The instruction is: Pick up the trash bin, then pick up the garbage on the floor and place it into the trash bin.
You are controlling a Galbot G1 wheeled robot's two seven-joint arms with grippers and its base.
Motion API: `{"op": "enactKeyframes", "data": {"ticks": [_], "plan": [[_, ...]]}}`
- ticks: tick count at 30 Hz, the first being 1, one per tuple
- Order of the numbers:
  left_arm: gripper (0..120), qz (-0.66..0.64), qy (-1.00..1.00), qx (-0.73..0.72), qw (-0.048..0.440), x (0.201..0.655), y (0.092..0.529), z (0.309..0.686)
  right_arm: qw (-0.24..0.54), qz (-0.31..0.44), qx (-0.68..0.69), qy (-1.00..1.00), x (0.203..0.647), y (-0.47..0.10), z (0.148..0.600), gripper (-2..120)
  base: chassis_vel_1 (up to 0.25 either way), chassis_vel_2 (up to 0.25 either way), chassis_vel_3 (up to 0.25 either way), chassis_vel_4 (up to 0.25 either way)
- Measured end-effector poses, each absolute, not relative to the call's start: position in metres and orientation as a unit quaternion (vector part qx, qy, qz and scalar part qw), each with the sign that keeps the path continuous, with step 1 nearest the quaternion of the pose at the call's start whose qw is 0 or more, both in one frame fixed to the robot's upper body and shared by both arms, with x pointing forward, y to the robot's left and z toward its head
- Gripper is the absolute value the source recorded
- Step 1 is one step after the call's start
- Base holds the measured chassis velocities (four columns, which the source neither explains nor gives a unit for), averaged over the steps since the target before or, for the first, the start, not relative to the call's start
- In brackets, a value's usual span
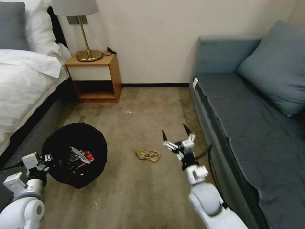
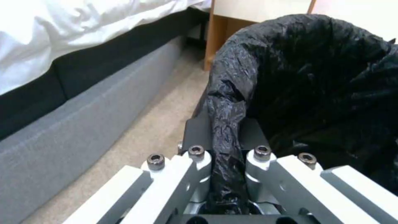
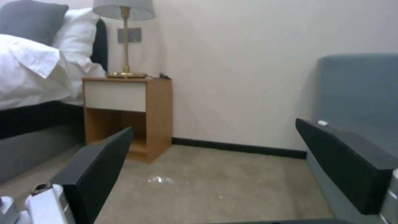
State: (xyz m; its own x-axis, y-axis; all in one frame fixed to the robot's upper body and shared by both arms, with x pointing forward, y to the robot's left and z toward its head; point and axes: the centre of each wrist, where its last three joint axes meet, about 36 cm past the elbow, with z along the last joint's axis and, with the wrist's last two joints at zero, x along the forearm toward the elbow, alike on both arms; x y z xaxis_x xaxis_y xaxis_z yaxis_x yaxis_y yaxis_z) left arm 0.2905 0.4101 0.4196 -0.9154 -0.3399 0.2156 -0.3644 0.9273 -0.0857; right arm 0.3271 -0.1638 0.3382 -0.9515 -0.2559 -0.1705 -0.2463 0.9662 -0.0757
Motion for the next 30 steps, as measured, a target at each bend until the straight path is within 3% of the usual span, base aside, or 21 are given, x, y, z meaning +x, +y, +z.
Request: {"op": "enactKeyframes", "data": {"ticks": [15, 30], "plan": [[5, 0.063, -0.977, 0.180, 0.098, 0.288, 0.411, 0.422, 0.088, -0.011, -0.132, 0.987, 0.327, -0.160, 0.330, 100, 0.000, 0.000, 0.000, 0.000], [5, 0.066, -0.976, 0.181, 0.097, 0.286, 0.411, 0.422, 0.089, -0.011, -0.140, 0.986, 0.334, -0.166, 0.328, 100, -0.072, 0.082, 0.071, -0.076]]}}
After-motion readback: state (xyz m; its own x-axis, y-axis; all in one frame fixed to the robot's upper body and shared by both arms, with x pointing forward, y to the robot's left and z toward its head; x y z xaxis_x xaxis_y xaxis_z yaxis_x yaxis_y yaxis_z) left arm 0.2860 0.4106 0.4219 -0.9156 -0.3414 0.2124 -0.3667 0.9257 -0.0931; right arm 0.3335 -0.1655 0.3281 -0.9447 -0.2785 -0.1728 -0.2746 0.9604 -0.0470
